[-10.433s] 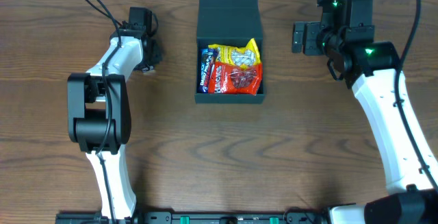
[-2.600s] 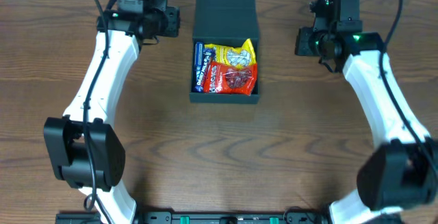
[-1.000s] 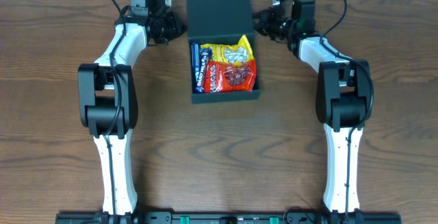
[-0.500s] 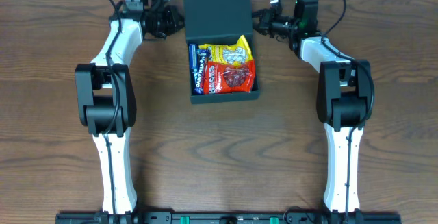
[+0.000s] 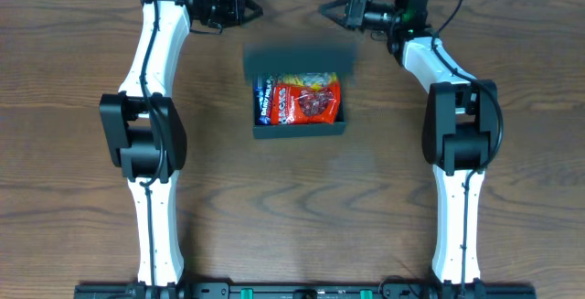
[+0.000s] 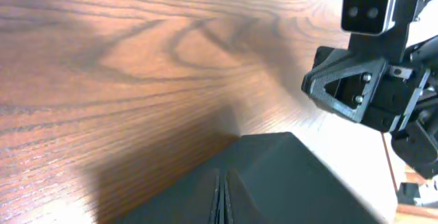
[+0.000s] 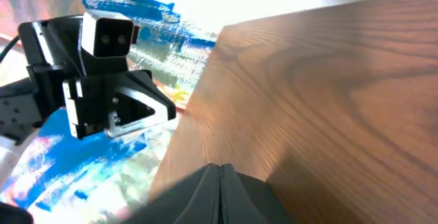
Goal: Pack container
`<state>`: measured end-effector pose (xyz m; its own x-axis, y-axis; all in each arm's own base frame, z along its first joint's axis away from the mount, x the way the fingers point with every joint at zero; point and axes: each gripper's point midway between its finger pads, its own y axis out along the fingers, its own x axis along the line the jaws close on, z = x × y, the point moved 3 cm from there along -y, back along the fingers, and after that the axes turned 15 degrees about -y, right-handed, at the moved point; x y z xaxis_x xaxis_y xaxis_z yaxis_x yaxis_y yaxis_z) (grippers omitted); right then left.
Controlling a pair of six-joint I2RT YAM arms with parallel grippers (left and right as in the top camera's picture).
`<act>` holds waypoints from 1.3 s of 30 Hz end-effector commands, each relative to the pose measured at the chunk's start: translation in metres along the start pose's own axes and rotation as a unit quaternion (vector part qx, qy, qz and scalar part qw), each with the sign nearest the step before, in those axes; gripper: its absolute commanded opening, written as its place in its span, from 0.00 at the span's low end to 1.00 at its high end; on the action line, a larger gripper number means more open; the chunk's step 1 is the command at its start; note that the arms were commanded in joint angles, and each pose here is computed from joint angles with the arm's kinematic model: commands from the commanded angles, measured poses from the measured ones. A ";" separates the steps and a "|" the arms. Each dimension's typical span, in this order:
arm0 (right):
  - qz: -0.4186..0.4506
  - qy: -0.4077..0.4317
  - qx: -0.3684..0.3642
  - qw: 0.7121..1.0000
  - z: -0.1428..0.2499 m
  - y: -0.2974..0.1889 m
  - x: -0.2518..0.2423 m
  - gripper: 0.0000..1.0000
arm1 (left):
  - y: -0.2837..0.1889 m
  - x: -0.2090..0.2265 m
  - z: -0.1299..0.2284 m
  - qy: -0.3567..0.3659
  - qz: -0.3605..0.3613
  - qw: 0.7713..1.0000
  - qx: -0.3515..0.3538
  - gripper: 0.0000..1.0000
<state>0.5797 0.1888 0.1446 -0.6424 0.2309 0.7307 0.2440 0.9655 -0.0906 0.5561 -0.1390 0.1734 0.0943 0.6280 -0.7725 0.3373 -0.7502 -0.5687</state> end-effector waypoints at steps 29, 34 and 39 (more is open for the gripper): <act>0.323 -0.058 0.060 0.943 -0.039 -0.104 0.036 0.01 | -0.182 -0.105 0.055 0.136 -0.202 0.967 -0.071 0.06; 0.336 -0.134 0.035 0.932 -0.076 -0.128 0.138 0.01 | -0.234 -0.143 0.093 0.155 -0.210 0.961 -0.096 0.06; 0.335 -0.157 0.048 0.928 -0.071 -0.143 0.199 0.01 | -0.267 -0.164 0.137 0.153 -0.209 0.962 -0.091 0.06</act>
<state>0.4750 0.0902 0.3512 -0.5322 0.7883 0.3088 0.6113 0.6102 -0.5040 0.3434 -0.0731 0.3928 0.1519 0.9139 -0.3764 0.5201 -0.3977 -0.7559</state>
